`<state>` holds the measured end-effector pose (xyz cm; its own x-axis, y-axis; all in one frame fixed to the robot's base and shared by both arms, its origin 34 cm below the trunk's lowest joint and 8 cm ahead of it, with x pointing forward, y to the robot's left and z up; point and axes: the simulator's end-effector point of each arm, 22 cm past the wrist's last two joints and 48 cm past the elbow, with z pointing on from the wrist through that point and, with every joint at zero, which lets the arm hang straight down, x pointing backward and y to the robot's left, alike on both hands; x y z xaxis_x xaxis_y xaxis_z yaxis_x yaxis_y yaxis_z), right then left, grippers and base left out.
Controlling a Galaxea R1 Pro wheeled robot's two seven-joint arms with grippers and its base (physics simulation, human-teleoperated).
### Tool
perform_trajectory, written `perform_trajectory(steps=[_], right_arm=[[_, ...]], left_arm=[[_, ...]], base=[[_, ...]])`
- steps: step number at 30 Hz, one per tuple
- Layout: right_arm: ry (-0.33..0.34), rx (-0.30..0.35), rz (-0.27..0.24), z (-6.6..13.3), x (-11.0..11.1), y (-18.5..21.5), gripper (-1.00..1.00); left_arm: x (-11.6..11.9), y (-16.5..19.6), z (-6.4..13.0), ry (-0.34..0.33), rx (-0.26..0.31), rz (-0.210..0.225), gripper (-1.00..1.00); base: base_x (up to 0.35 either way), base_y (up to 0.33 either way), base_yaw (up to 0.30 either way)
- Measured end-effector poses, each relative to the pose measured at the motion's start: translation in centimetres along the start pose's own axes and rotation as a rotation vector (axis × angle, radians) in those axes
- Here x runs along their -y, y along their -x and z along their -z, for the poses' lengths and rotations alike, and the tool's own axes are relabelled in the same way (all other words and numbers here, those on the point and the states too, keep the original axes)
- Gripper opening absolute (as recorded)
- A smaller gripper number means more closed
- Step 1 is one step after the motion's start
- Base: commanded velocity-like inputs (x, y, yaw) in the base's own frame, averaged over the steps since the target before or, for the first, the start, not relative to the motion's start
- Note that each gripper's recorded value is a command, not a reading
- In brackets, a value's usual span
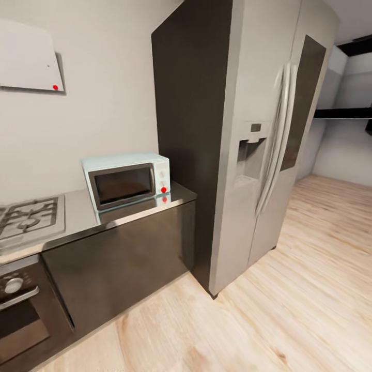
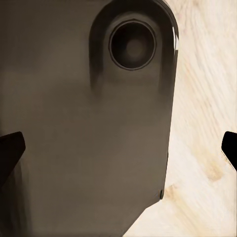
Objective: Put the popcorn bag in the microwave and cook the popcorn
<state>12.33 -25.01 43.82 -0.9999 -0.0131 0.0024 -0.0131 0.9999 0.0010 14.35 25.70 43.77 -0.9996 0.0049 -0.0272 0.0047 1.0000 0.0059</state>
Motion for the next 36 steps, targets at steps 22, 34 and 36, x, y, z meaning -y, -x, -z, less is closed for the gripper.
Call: perform_trajectory(steps=[22,34,36], right_arm=[[-0.001,0.005,0.026,0.0,0.2,0.2,1.0],[0.002,0.007,0.109,0.0,0.3,0.2,1.0],[0.002,0.007,0.11,0.0,0.3,0.2,1.0]], left_arm=[[1.6,0.8,0.0,-0.004,0.036,0.306,1.0],[1.7,0.5,0.0,-0.003,0.026,0.305,1.0],[1.6,0.5,0.0,-0.001,0.025,0.306,1.0]], base=[[0.0,0.0,0.288],[0.14,-0.037,0.042],[0.31,-0.097,0.0]])
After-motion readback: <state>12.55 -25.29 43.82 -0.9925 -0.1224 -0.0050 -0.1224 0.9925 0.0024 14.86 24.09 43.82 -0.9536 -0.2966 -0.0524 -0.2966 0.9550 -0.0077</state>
